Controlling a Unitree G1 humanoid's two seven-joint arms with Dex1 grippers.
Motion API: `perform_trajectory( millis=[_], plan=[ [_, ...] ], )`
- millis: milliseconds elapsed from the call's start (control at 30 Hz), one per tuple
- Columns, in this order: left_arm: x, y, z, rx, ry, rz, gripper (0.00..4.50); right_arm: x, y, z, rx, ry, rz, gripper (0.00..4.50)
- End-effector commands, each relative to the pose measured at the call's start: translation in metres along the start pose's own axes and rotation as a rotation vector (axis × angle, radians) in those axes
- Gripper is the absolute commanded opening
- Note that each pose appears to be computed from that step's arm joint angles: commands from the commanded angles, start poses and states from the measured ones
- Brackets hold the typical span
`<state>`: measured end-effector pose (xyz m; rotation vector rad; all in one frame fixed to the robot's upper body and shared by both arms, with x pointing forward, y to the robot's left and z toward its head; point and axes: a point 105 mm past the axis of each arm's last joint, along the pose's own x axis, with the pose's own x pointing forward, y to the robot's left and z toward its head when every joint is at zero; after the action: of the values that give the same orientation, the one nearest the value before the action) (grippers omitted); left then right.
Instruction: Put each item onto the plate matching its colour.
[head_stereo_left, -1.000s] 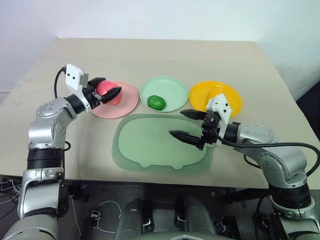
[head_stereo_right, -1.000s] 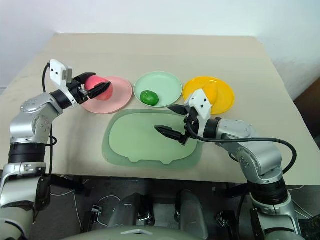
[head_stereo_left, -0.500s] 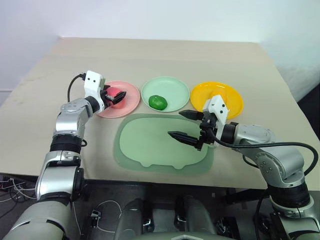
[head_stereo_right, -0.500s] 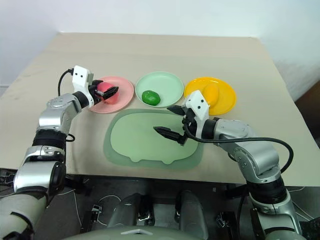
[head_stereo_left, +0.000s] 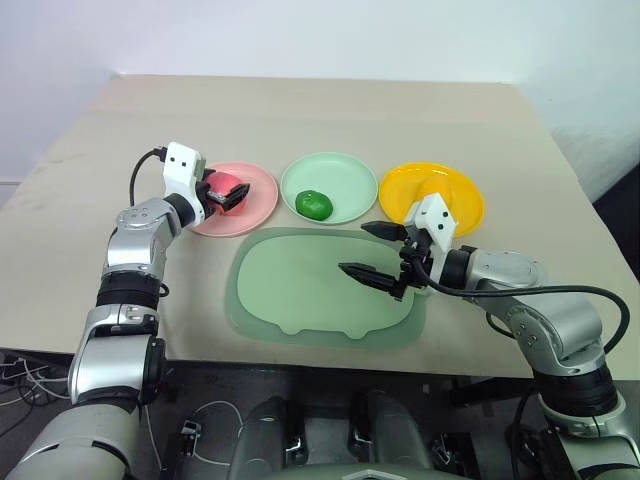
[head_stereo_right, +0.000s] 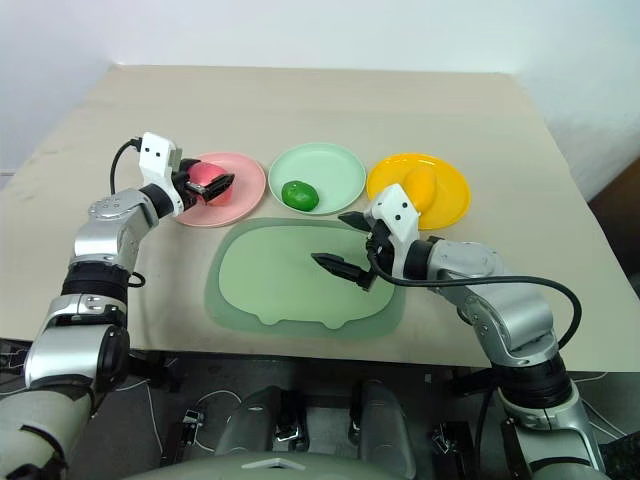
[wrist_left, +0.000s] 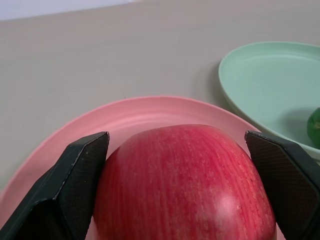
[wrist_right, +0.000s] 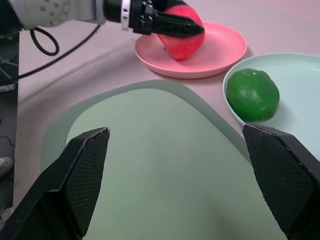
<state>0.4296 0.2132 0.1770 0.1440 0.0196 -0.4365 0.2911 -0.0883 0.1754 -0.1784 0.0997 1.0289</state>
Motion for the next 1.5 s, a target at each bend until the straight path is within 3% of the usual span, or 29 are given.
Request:
perform_trajectory(
  millis=[33,367,500,600,700,800,900,1000,1067,1267,1367,1400,1433,1467,1500],
  plan=[
    [-0.011,0.009,0.036,0.059,-0.128,0.034,4.5,-0.001,0.003,0.008,-0.033,-0.031,0.013,4.5],
    [-0.02,0.011,0.018,0.057,-0.053,0.063,4.5,0.003,0.003,0.014,-0.059,-0.027,0.029,4.5],
    [-0.02,0.013,0.022,0.078,-0.058,0.081,4.5,0.004,0.002,0.016,-0.065,-0.028,0.029,4.5],
    [-0.019,0.014,0.025,0.158,-0.062,0.104,4.5,0.006,0.003,0.015,-0.066,-0.027,0.035,4.5],
    [-0.019,0.013,0.026,0.386,-0.065,0.126,4.5,0.006,0.005,0.011,-0.072,-0.017,0.04,4.5],
    [-0.019,0.014,0.029,0.458,-0.099,0.139,4.5,0.006,0.005,0.009,-0.074,-0.013,0.037,4.5],
    [-0.017,0.017,0.031,0.282,-0.139,0.158,4.5,0.005,0.004,0.007,-0.076,-0.007,0.032,4.5],
    [-0.017,0.017,0.027,0.439,-0.098,0.158,4.5,0.003,0.003,0.005,-0.082,0.001,0.028,4.5],
    [-0.016,0.015,0.03,0.36,-0.13,0.146,4.5,0.003,0.003,0.005,-0.084,0.002,0.028,4.5],
    [-0.019,0.016,0.021,0.339,-0.087,0.121,4.5,0.003,0.003,0.005,-0.09,0.006,0.028,4.5],
    [-0.019,0.029,0.041,-0.017,-0.214,0.204,4.5,0.003,0.001,0.012,-0.068,-0.03,0.022,4.5],
    [-0.02,0.026,0.034,0.249,-0.126,0.195,4.5,0.003,0.001,0.011,-0.079,-0.019,0.021,4.5],
    [-0.021,0.019,0.024,0.408,-0.057,0.14,4.5,0.003,0.001,0.009,-0.094,-0.002,0.022,4.5],
    [-0.02,0.016,0.02,0.385,-0.052,0.123,4.5,0.003,0.001,0.006,-0.106,0.013,0.024,4.5],
    [-0.019,0.017,0.026,0.234,-0.107,0.139,4.5,0.004,0.002,0.003,-0.116,0.027,0.028,4.5]
  ],
)
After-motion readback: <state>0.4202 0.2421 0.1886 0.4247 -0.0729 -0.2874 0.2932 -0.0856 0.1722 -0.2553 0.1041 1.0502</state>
